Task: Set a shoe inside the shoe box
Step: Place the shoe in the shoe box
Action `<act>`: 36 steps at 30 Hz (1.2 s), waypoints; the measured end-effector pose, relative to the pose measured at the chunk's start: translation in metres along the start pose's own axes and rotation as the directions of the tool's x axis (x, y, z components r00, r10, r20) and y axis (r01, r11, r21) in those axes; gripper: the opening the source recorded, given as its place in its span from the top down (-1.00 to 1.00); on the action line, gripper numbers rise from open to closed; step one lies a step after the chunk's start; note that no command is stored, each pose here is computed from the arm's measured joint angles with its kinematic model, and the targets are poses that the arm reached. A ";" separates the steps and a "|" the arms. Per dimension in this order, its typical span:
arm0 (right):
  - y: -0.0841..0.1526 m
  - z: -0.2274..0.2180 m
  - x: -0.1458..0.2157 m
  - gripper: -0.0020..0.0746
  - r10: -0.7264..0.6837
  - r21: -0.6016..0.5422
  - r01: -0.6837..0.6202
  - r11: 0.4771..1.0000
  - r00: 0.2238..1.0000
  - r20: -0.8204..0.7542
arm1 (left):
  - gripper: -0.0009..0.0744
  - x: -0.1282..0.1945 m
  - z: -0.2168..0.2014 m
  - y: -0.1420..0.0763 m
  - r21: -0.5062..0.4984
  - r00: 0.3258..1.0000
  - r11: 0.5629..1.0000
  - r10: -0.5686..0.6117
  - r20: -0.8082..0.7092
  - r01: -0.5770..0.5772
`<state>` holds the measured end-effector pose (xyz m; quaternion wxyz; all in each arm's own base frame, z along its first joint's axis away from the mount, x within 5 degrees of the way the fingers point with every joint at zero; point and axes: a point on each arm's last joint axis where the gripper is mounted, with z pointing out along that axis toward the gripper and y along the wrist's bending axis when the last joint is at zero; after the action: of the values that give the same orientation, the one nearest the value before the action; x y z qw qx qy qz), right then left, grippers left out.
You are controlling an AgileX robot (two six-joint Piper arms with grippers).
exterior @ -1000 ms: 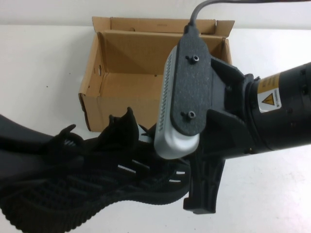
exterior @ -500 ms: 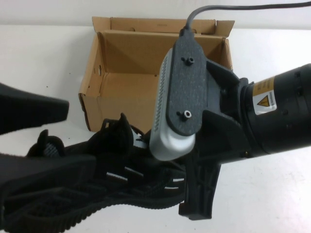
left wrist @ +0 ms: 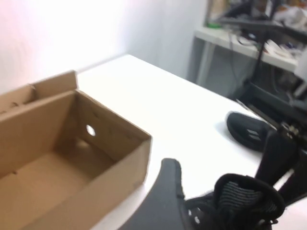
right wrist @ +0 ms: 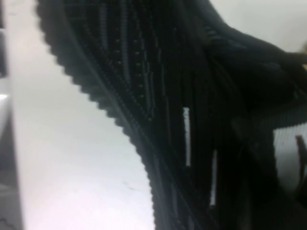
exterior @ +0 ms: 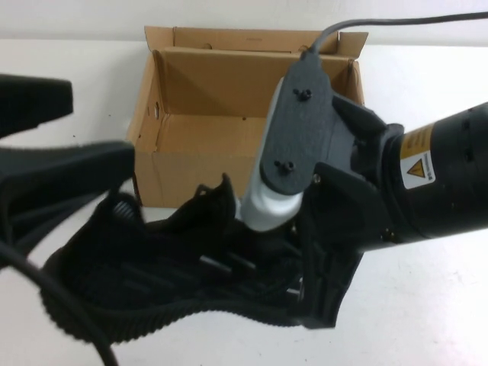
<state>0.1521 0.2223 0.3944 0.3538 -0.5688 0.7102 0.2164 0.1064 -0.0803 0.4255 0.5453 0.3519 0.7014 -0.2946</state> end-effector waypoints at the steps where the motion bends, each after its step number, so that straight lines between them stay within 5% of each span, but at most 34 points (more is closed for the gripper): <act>1: -0.002 0.000 0.001 0.91 0.009 0.019 -0.009 1.000 1.000 -0.012 | -0.61 -0.001 0.000 0.001 -0.013 1.000 1.000 -0.010 0.009 0.010; 6: -0.014 -0.001 0.004 0.91 0.022 0.138 -0.011 0.990 0.997 -0.076 | -0.38 -0.003 0.000 0.008 -0.082 0.997 0.994 -0.073 0.035 0.076; 11: -0.031 -0.007 -0.018 0.91 -0.023 0.228 0.056 0.972 0.989 -0.144 | 0.55 0.004 -0.002 0.018 -0.201 0.993 0.974 -0.113 -0.021 0.106; 14: -0.045 -0.009 -0.038 0.91 -0.056 0.292 0.102 0.951 0.985 -0.161 | 0.85 0.008 -0.003 0.023 -0.263 0.988 0.957 -0.145 -0.056 0.125; 23: -0.123 0.019 -0.059 0.91 -0.054 0.391 0.129 0.911 0.979 -0.197 | 0.98 0.021 -0.009 0.034 -0.408 0.966 0.906 -0.200 -0.165 0.117; 36: -0.218 0.081 -0.031 0.91 0.038 0.369 0.026 0.929 0.985 -0.166 | 0.98 0.029 -0.011 0.032 -0.412 0.935 0.899 -0.261 -0.238 0.147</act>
<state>0.3857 0.2432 0.3854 0.3919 -0.5061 0.7677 0.0303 0.1217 -0.0480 0.3986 0.4620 0.1998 0.8506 -0.1519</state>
